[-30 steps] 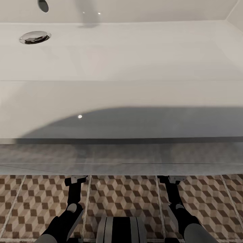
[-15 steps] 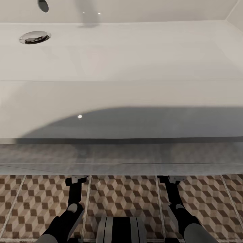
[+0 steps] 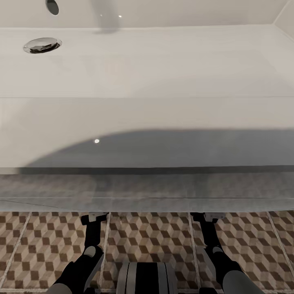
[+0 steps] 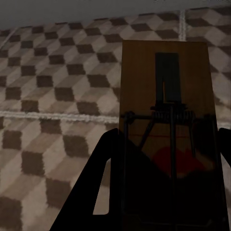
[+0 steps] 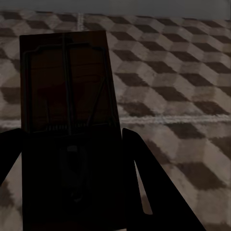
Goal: Take the four mousetraps from the cabinet in the bathroom and place them on the bathroom floor. Make sure all four end up on the same floor surface, and ensure that at least two of them are either under or directly next to the same bathroom sink.
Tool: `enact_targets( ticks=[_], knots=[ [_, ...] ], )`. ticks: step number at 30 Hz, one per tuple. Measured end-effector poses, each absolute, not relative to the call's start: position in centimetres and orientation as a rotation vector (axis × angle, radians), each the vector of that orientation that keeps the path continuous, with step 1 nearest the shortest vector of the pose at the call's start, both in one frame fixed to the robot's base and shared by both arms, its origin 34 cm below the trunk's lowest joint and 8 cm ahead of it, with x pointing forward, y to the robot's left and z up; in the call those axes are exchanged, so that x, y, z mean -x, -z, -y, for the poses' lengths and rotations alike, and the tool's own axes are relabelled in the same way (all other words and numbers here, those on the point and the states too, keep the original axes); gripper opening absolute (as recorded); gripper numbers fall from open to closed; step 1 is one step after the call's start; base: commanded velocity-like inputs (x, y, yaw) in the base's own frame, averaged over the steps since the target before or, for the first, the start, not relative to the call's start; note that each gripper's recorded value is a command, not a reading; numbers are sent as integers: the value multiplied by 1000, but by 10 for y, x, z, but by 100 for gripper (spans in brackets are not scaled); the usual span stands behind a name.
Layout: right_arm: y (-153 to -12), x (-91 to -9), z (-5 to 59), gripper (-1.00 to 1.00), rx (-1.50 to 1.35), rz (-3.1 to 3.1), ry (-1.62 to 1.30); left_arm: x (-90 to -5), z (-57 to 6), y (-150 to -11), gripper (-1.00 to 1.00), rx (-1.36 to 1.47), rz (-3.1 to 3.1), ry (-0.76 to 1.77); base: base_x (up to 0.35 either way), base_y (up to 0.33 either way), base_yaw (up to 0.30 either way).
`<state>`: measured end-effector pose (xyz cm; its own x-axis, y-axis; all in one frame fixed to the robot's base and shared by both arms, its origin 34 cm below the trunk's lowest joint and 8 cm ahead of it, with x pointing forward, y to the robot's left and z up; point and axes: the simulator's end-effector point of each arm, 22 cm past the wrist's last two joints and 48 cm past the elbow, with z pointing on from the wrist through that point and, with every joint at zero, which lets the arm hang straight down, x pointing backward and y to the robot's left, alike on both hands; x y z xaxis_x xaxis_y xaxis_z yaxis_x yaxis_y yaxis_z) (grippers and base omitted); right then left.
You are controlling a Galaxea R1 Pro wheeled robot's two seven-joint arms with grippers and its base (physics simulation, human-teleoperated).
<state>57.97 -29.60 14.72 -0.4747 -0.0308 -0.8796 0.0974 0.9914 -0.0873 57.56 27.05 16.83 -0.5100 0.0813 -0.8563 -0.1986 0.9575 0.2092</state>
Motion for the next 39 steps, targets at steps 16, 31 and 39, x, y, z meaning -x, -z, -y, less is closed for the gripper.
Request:
enact_targets(
  ticks=[16, 31, 39],
  knots=[
    [-150, -577, 317, -100, -97, -2053, 257, -575, -283, -171, -100, 114, -2070, -387, 0, 0, 0],
    [-149, -578, 313, -100, -64, -2059, 250, -573, -300, -174, -100, 140, -2059, -451, 0, 0, 0],
    [-148, -578, 312, -100, -44, -2062, 238, -573, -300, -176, -100, 155, -2052, -448, 0, 0, 0]
  ],
)
